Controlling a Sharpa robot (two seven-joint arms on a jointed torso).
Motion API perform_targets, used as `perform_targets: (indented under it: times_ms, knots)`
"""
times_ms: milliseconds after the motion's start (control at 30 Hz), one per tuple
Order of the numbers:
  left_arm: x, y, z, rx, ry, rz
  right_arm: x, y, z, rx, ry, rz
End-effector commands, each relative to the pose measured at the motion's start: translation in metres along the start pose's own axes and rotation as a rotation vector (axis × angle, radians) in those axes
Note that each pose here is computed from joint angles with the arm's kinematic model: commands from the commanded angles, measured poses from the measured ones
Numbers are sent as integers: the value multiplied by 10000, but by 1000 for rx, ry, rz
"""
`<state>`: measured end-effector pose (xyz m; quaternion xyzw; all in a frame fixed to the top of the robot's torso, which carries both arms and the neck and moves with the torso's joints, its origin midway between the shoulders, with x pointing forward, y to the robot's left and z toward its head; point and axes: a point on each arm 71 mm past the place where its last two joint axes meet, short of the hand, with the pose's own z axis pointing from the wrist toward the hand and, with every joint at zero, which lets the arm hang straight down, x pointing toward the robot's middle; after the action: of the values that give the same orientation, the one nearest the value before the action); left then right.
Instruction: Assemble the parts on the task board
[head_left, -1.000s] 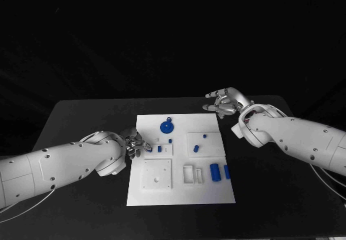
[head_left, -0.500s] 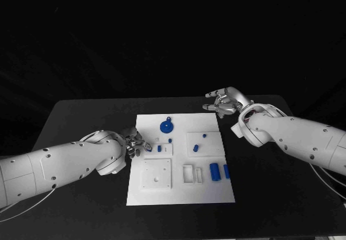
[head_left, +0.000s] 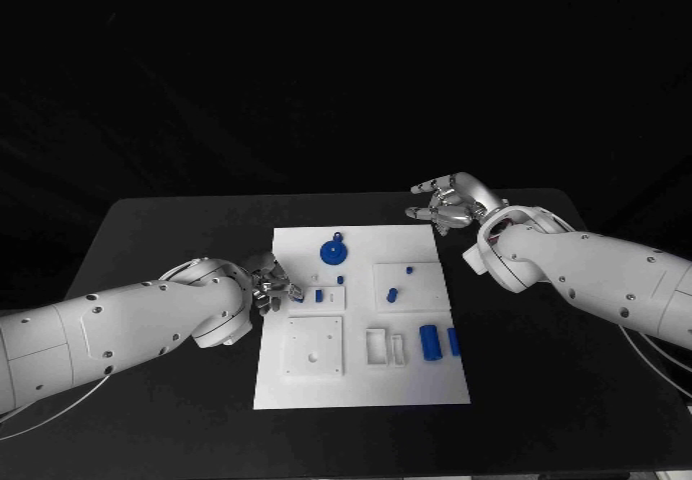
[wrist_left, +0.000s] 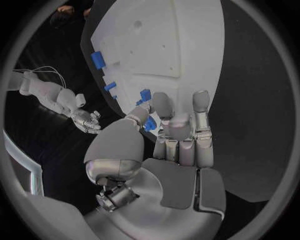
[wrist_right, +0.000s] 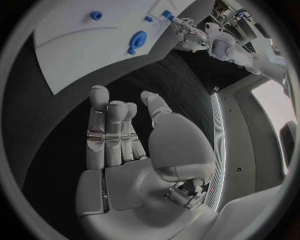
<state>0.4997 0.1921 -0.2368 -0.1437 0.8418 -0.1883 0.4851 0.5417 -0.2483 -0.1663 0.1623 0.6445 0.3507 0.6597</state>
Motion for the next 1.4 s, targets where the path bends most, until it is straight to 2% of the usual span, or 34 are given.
perform_targets:
  times_ms: [33,1400]
  knots:
    - [120,81,6,-40,68,40,14,8,-1,-11,12,0]
    - [174,59,-5,-28,123,91,29,1,-2,-11,16,1]
